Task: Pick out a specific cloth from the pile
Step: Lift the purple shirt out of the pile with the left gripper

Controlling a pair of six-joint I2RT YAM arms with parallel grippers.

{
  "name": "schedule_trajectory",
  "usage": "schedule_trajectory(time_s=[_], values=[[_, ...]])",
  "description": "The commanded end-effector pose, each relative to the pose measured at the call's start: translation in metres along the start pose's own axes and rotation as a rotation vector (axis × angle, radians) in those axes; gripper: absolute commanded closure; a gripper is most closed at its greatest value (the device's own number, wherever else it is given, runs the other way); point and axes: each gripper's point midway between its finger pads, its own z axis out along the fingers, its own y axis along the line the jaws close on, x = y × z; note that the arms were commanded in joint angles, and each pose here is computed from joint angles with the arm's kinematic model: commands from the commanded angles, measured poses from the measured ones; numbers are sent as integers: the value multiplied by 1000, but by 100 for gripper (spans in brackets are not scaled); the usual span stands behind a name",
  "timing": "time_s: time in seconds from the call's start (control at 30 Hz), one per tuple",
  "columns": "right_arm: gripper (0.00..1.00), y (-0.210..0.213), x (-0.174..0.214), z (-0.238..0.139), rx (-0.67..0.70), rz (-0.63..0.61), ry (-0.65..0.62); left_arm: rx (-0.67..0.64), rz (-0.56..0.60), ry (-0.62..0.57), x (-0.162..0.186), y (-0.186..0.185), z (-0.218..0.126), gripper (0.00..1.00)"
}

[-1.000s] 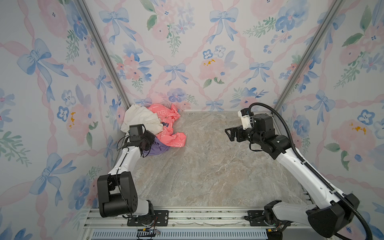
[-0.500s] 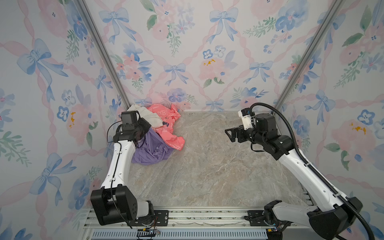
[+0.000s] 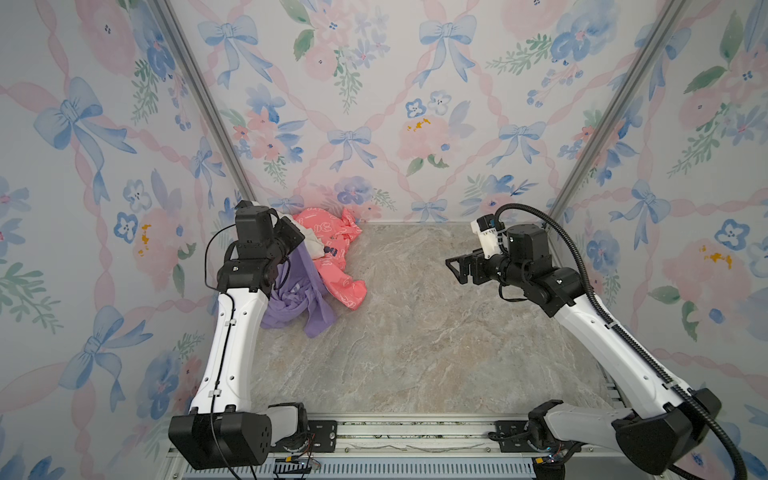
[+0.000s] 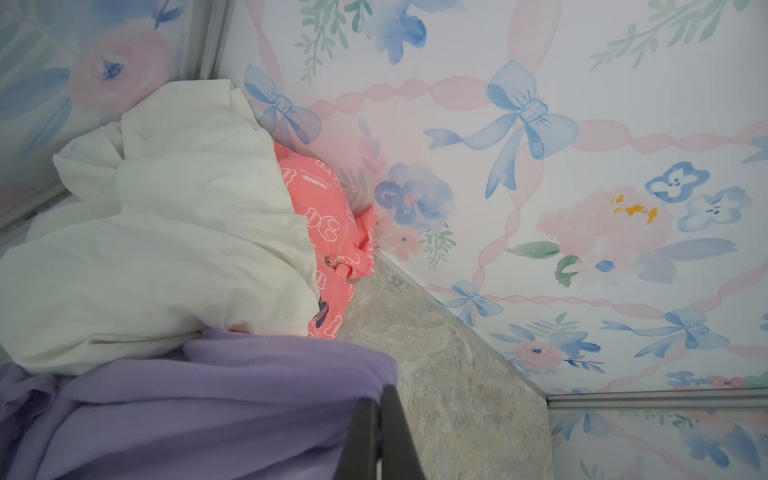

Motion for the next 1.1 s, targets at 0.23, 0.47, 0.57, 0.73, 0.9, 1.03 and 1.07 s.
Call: schedule_trajectory(time_s=[0.23,0.47,0.57,0.73,0.9,1.03,1.07], values=[[3,31,-21,-6,-91,-38,-41,289,184,-140,-49,-99,-61,100],[3,42,-23,-12,-130,-48,-34,396,182,-145,-51,-138,-83,100],[3,43,-27,-15,-134,-53,-50,462,225,-137,-46,-166,-89,100],[3,45,-35,-16,-139,-52,-63,515,254,-91,-27,-199,-78,100],[3,46,-42,-18,-140,-60,-73,584,297,-36,4,-240,-70,100],[3,47,-48,-21,-141,-51,-87,644,327,7,25,-270,-61,100],[3,47,-50,-21,-140,-48,-96,658,336,18,31,-278,-59,100]])
